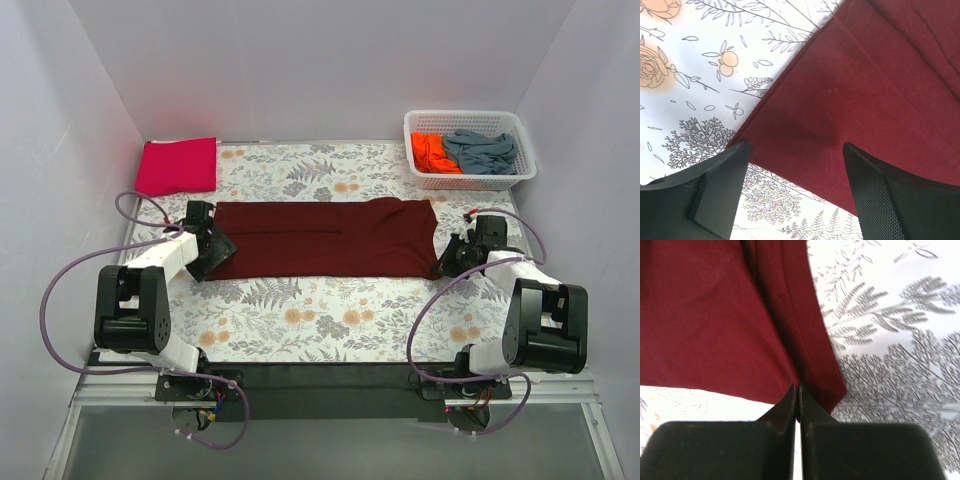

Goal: Fold and stack the t-shirts
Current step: Fold the tshirt

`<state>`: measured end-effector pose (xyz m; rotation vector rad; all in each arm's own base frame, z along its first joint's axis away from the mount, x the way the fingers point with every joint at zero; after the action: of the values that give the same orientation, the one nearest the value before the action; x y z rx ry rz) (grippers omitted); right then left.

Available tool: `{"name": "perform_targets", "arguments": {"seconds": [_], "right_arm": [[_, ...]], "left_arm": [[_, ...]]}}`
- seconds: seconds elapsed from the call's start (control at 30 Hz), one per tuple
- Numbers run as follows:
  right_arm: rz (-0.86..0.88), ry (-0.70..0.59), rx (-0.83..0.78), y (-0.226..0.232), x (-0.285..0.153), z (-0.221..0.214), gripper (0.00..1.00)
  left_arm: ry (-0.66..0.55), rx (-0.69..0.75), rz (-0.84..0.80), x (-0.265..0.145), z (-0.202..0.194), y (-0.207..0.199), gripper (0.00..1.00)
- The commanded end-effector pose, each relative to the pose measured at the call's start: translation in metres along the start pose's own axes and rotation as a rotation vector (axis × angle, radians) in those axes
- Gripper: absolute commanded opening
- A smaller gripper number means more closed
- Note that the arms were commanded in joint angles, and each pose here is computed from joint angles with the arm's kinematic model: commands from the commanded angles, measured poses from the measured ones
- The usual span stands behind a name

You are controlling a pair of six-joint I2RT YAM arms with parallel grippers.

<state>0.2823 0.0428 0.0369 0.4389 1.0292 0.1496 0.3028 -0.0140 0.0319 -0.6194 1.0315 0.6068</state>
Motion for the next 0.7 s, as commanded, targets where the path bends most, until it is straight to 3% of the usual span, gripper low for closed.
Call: {"name": "perform_targets", "arguments": {"seconds": [0.0,0.23,0.57,0.67], "right_arm": [[-0.036,-0.049,0.006,-0.008,-0.009,0.003,0.01],[-0.141,-0.1,0.099,-0.039,-0.02,0.006,0.01],[-0.176,0.01,0.16,-0.053,-0.012,-0.027,0.01],[-0.152,-0.016,0.138,-0.047,-0.017,-0.02,0.11]], "left_arm": [[0.104,-0.023,0.121,0.01,-0.026,0.044,0.74],[0.143,-0.079,0.157,0.014,-0.03,0.063,0.72],[0.187,-0.091,0.157,0.008,-0.045,0.069,0.71],[0.15,-0.111,0.105,-0.004,-0.037,0.062,0.74]]}}
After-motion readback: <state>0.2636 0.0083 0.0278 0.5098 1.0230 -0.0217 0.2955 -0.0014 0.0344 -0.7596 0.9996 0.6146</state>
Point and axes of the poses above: each gripper's point midway between its finger pads, its own x axis out along the fingers, its own y axis along the line the jaws close on, z = x × y, the point moved 1 cm from there along -x, back along the fingers, and after that the axes turned 6 degrees about -x, right-handed, at the moved point
